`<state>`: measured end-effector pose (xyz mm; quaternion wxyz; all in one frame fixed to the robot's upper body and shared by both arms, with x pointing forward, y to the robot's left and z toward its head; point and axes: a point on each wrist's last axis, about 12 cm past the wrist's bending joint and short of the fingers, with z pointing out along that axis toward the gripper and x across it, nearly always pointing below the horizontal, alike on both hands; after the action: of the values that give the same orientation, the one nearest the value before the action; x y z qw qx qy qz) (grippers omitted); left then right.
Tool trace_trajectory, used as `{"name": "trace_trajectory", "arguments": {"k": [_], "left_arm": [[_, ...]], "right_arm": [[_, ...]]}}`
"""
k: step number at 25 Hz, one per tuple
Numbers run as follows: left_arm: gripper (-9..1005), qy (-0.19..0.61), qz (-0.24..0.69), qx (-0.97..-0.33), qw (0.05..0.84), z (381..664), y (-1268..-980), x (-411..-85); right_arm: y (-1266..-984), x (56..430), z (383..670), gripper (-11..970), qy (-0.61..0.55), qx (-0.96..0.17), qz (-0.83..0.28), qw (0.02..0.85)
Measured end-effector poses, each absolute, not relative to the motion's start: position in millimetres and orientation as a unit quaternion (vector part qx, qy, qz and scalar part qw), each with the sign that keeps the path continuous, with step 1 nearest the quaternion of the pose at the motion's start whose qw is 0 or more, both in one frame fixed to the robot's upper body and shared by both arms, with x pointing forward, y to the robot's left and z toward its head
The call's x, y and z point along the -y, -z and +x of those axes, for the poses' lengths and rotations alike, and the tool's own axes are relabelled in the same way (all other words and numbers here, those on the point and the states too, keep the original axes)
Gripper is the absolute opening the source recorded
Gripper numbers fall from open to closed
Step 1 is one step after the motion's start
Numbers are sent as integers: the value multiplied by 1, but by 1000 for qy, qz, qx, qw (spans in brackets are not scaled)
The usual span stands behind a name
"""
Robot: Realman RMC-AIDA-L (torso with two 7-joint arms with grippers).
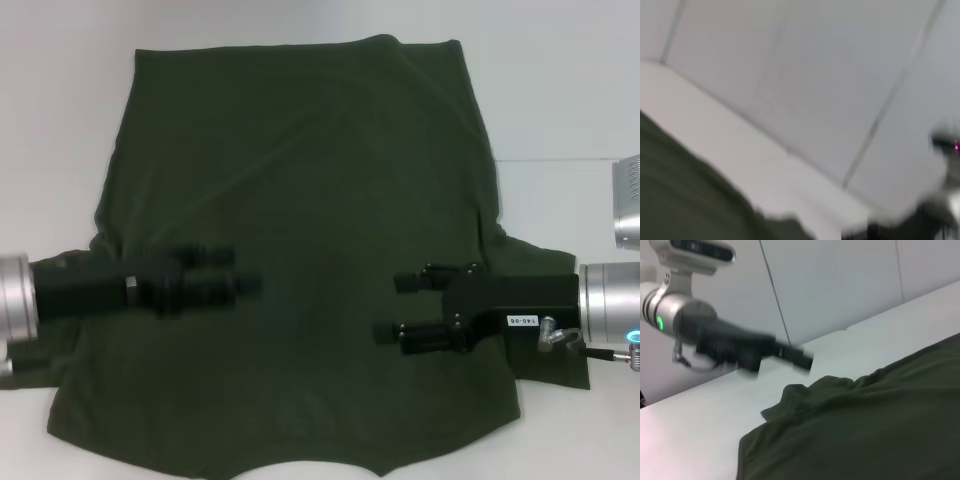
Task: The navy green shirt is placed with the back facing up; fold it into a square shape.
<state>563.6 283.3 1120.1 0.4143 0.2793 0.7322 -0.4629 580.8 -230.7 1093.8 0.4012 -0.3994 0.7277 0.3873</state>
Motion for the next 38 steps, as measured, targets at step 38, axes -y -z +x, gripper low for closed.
{"name": "trace_trajectory", "arguments": {"k": [38], "left_arm": [[830,325,-243,-845,348,539,-1085,-419]], "right_arm": [[-1089,237,579,915,-369,-732,-417,393]]}}
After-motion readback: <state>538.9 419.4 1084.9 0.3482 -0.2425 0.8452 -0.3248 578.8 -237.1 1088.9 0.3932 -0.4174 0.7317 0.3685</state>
